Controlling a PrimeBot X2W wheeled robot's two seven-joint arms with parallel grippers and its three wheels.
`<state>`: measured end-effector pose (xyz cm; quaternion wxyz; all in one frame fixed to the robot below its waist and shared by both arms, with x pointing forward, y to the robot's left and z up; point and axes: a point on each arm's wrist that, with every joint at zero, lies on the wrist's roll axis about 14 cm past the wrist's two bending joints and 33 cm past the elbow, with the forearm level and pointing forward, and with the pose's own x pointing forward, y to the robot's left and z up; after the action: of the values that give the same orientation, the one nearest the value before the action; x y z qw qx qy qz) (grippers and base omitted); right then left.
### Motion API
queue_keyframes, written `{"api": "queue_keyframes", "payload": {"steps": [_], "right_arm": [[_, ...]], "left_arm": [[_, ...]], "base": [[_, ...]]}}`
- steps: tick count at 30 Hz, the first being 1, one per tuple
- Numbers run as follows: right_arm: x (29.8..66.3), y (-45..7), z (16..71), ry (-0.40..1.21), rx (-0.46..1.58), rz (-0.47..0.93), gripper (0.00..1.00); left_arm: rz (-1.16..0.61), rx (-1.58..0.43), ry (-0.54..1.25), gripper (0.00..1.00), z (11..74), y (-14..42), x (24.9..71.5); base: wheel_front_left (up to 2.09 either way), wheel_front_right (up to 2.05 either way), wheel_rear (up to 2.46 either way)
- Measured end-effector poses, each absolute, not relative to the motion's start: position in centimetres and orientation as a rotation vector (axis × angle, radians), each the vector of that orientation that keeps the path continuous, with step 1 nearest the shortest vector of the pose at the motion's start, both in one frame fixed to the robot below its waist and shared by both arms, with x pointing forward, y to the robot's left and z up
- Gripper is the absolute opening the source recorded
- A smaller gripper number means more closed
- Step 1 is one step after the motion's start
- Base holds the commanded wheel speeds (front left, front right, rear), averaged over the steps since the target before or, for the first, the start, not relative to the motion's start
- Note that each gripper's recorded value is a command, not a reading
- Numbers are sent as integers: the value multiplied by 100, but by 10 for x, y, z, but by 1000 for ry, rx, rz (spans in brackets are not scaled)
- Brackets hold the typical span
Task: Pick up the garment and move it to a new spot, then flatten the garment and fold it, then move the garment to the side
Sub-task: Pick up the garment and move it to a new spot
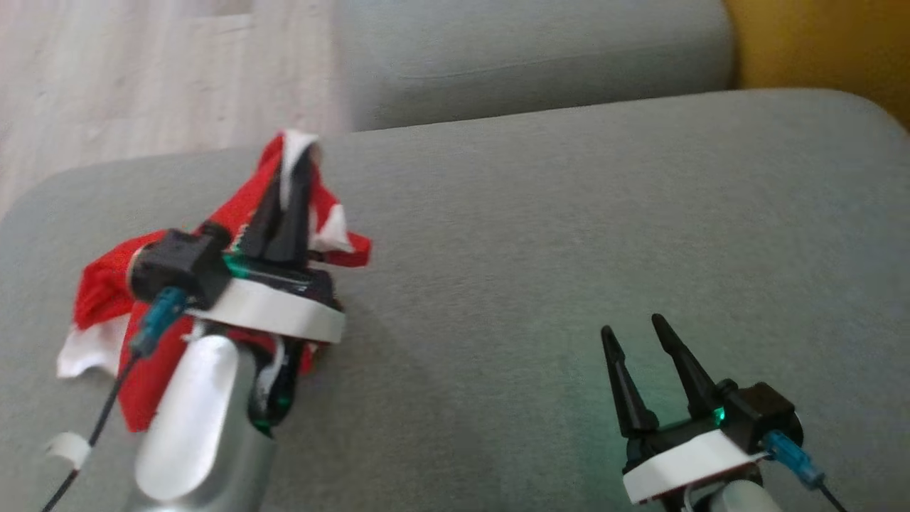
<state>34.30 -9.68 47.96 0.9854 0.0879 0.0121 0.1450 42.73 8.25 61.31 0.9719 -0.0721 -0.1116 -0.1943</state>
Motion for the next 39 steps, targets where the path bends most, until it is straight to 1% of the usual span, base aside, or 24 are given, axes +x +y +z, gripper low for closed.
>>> {"api": "queue_keyframes", "payload": {"steps": [6,9,14,19,20,21,26,30,35,39], "right_arm": [[333,-120,484,5,194,210,100],[331,-131,491,-18,203,171,100],[333,-151,508,-72,216,108,100],[337,-171,514,-87,230,45,100],[337,-174,512,-82,232,33,100],[337,-177,511,-77,235,23,100],[341,-187,501,-44,234,-13,100],[348,-188,497,-31,234,-14,100],[360,-179,497,-32,231,24,100],[367,-173,495,-28,218,52,100]], "left_arm": [[-635,-207,-217,0,631,-5,415],[-736,-205,-225,0,642,-42,417],[-825,-217,-275,0,672,-90,440],[-893,-218,-254,0,673,-129,469],[-900,-214,-236,16,668,-135,476],[-905,-204,-204,99,659,-140,483],[-940,-164,-31,100,593,-160,497],[-931,-148,23,100,563,-155,504],[-870,-149,-12,100,561,-130,515],[-805,-130,-84,100,570,-100,522]], "base": [[0,0,0],[0,0,0],[0,0,0],[0,0,0],[0,0,0],[0,0,0],[0,0,0],[0,0,0],[0,0,0],[0,0,0]]}}
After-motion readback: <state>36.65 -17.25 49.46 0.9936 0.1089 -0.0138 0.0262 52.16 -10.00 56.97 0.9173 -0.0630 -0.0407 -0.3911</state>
